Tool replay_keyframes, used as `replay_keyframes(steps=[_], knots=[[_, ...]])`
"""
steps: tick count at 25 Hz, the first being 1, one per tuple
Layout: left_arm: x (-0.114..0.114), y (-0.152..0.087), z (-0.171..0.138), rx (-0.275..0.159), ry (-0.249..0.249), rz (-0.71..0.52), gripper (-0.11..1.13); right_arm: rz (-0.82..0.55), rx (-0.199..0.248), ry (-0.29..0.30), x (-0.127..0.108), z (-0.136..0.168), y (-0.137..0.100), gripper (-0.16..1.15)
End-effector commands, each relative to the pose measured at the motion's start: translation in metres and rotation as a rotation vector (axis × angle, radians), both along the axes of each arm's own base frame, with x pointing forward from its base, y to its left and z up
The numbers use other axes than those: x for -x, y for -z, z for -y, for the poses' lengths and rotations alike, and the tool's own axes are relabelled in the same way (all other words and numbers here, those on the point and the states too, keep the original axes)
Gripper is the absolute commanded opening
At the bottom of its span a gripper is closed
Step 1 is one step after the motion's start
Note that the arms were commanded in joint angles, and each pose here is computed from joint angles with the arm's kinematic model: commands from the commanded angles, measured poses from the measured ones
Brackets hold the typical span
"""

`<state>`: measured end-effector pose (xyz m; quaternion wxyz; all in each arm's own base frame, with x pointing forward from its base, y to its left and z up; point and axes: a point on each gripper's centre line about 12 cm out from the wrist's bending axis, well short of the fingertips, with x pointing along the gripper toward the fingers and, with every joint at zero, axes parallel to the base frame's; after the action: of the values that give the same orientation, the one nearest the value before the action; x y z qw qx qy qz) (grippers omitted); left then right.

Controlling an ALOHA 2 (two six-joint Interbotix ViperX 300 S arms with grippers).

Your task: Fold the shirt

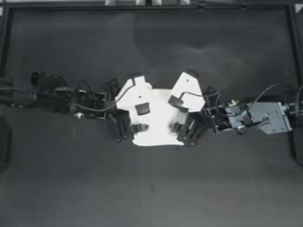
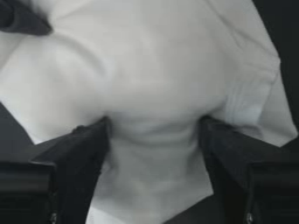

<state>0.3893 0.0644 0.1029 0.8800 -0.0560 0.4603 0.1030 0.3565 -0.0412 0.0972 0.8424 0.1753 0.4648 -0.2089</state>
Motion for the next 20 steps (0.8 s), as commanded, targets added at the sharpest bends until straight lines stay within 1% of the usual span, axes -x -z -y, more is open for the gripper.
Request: replay_keyframes(steps=[1,5,9,13,17,20], knots=[[0.005,-0.007,0.013,0.011,0.013,-0.003,1.0,0.024,-0.02,-0.027,-0.007,-0.016,-0.004,0.93],[0.007,-0.014,0.021,0.021,0.018,-0.004,1.0,0.041,-0.033,-0.051,-0.013,-0.03,-0.008,0.93],[0.005,-0.019,0.034,0.038,0.034,0.001,1.0,0.046,-0.043,-0.071,-0.015,-0.043,-0.011,0.93],[0.004,-0.019,0.048,0.051,0.057,0.001,1.0,0.044,-0.058,-0.084,-0.014,-0.054,-0.01,0.93],[0.004,-0.02,0.057,0.073,0.057,0.005,1.0,0.043,-0.066,-0.107,-0.013,-0.065,-0.01,0.93],[0.004,-0.023,0.063,0.081,0.066,0.011,1.0,0.04,-0.066,-0.109,-0.011,-0.069,-0.013,0.93]])
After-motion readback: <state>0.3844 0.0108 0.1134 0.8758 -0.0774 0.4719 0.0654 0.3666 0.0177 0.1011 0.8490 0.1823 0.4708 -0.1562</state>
